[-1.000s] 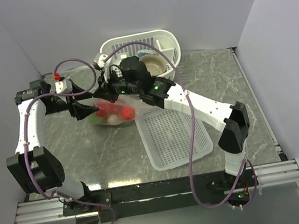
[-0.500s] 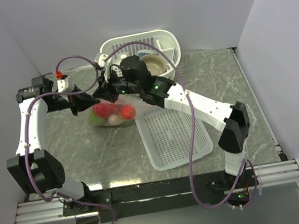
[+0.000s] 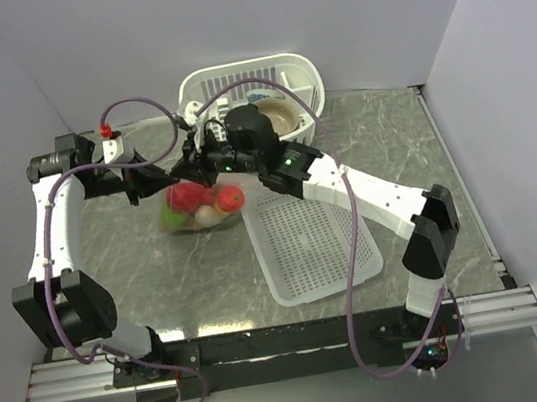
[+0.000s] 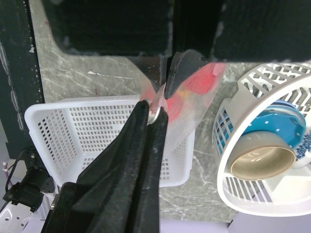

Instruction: Open the zip-top bag and remove the fake food

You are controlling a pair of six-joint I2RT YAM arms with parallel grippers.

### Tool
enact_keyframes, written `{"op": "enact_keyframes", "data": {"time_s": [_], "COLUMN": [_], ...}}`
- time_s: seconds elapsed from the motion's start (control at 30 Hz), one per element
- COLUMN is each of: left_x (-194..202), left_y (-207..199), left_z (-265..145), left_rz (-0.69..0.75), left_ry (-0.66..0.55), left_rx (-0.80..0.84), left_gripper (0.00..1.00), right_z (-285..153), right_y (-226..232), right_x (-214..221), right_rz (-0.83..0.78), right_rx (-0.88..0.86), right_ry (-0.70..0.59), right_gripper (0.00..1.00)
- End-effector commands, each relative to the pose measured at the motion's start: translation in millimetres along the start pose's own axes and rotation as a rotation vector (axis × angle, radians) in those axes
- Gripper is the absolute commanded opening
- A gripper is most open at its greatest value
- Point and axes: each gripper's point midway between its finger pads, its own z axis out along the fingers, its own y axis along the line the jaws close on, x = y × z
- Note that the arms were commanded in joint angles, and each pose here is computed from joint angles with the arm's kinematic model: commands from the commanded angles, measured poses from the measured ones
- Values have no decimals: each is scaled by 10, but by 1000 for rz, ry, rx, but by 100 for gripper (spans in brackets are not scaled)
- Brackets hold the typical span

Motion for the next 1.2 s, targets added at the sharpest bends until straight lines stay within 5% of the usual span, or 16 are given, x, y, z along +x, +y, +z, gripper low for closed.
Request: {"op": "enact_keyframes", "data": {"time_s": [0.0, 0.37, 0.7, 0.9, 1.13, 1.17], "left_x": [-488, -526, -631, -514, -549, -718], "left_y": [-123, -126, 465, 306, 152, 242], "left_z": [-41, -115, -843, -846, -779, -825], "left_rz": [80, 66, 137, 113, 88, 206], "left_ry": [-127, -120, -53, -46, -54, -47], "left_rx": [1, -25, -282, -314, -339, -361], "left_gripper": [1, 1, 1, 2, 2, 1], "right_z": [-247, -553, -1072, -1163, -940, -926], "right_y": [96, -181, -390, -312, -416, -453], "right_x": [54, 376, 879, 1128, 897, 820], "right_rz": [-16, -29, 37, 76, 103, 98], "right_rx": [-15, 131, 304, 291, 302, 317], "right_ry": [23, 78, 97, 134, 102, 95], "right_gripper": [0, 0, 0, 0, 100, 100]}}
